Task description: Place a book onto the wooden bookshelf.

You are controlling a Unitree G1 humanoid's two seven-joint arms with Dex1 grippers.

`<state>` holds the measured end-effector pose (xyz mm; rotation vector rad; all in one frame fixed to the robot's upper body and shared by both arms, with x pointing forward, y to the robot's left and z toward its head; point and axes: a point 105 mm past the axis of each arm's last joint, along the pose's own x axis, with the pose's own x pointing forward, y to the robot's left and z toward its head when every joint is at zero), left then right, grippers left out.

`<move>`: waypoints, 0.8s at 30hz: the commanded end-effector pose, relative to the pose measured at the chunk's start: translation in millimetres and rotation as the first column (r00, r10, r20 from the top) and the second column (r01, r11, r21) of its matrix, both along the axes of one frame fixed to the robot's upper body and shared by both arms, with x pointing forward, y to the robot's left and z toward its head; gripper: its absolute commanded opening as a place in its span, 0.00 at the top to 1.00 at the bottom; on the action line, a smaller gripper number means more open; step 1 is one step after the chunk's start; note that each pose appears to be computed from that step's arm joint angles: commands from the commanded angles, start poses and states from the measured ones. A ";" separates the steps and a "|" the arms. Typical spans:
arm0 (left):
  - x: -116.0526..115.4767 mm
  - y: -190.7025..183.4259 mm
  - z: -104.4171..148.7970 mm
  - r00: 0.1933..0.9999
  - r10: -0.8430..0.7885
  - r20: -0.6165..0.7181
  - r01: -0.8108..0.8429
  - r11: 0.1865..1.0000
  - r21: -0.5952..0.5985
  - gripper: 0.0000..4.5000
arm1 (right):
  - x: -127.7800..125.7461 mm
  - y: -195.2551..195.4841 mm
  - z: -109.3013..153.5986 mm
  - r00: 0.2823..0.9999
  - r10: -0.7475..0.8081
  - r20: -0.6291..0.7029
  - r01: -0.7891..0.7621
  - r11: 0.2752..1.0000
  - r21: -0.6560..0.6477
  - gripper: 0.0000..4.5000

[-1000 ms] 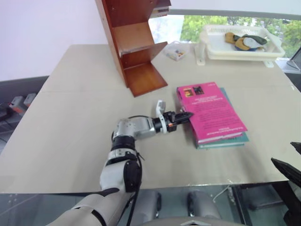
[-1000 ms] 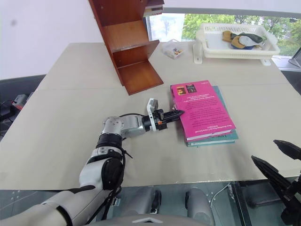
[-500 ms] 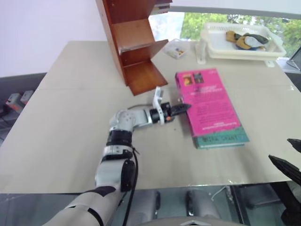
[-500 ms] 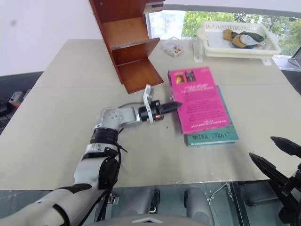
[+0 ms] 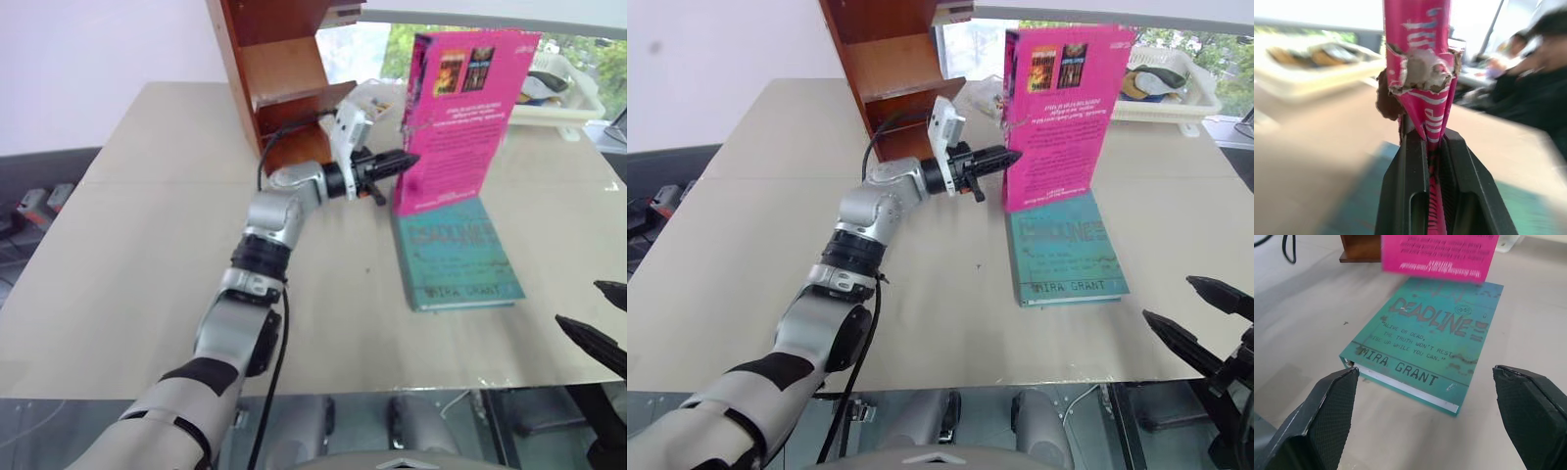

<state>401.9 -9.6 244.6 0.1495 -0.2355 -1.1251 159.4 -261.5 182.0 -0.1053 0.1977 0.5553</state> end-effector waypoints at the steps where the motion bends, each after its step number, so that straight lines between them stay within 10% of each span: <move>1: -1.6 -16.9 43.3 0.932 0.066 0.356 -0.090 0.994 0.053 0.99 | 2.4 1.0 5.4 0.999 0.015 0.028 -0.015 1.000 -0.012 0.00; 15: 4.7 -34.1 88.3 0.540 -0.060 0.840 -0.479 0.798 0.365 0.99 | 20.9 -56.0 66.0 0.947 -0.026 0.320 -0.036 0.982 0.185 0.00; 24: 23.3 -13.0 101.5 0.540 -0.089 0.837 -0.624 0.626 0.468 0.99 | 36.8 -85.3 93.5 0.895 -0.013 0.445 -0.131 0.947 0.292 0.00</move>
